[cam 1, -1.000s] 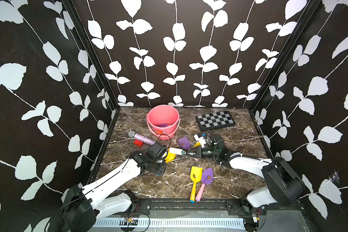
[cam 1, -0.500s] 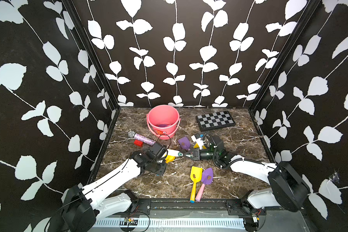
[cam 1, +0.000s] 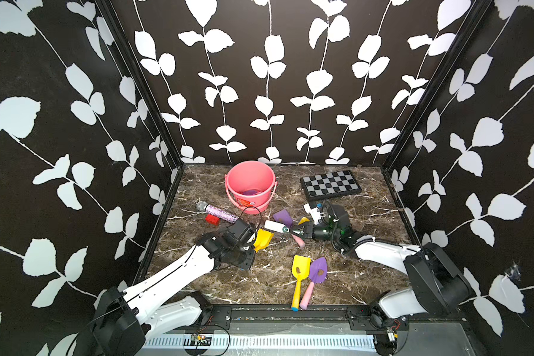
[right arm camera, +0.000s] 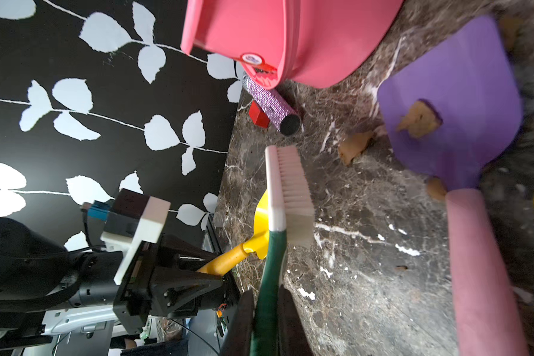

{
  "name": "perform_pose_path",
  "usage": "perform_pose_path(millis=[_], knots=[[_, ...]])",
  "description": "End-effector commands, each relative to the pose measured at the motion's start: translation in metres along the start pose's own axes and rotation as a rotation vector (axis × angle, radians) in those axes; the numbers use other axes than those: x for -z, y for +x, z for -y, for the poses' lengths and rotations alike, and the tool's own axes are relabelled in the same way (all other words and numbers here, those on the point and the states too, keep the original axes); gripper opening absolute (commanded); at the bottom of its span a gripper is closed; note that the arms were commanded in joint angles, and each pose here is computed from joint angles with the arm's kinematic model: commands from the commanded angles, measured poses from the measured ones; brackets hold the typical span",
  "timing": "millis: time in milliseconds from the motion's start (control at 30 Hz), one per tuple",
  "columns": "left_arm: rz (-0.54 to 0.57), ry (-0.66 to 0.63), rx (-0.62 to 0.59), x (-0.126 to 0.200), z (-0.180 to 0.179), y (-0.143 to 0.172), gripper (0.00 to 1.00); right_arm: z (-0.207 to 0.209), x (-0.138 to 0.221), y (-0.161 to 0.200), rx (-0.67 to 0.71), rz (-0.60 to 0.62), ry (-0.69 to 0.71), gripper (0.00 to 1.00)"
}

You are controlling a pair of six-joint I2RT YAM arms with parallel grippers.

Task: Brush the soil off the hand trowel and place it into the bucket
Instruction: Brush off the soil from the hand trowel.

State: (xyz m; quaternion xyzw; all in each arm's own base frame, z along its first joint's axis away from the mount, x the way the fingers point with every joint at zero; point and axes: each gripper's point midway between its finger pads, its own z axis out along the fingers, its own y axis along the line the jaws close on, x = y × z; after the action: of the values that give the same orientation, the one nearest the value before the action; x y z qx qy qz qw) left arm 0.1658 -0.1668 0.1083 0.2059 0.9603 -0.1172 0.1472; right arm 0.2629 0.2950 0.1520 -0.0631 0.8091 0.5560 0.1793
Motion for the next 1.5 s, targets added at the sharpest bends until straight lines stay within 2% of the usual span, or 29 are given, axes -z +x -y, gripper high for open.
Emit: perform_pose_path(millis=[0, 167, 267, 467, 800, 1033, 1300, 1467], knots=[[0.024, 0.003, 0.001, 0.001, 0.0, -0.002, 0.0, -0.023, 0.007, -0.004, 0.016, 0.022, -0.07, 0.0], [0.024, -0.005, 0.001, -0.001, -0.002, -0.003, 0.0, -0.036, -0.002, 0.007, -0.013, -0.003, -0.131, 0.0], [0.031, -0.001, 0.003, 0.0, -0.001, -0.005, 0.0, -0.03, -0.014, 0.022, -0.02, -0.049, -0.108, 0.0], [0.068, 0.008, 0.001, 0.001, 0.001, -0.012, 0.0, -0.022, -0.034, 0.032, -0.087, -0.087, -0.149, 0.0], [0.074, -0.005, 0.011, -0.001, -0.003, -0.008, 0.0, 0.002, -0.011, 0.003, -0.179, 0.017, -0.066, 0.0], [0.075, -0.006, 0.011, -0.002, -0.003, -0.007, 0.0, -0.014, 0.0, -0.008, -0.182, 0.051, -0.115, 0.0], [0.106, 0.04, 0.024, -0.001, 0.004, -0.013, 0.0, -0.03, -0.031, 0.015, -0.195, -0.025, -0.18, 0.0], [0.117, 0.042, 0.041, 0.0, 0.004, -0.012, 0.0, -0.001, -0.03, 0.017, -0.253, -0.012, -0.14, 0.0]])
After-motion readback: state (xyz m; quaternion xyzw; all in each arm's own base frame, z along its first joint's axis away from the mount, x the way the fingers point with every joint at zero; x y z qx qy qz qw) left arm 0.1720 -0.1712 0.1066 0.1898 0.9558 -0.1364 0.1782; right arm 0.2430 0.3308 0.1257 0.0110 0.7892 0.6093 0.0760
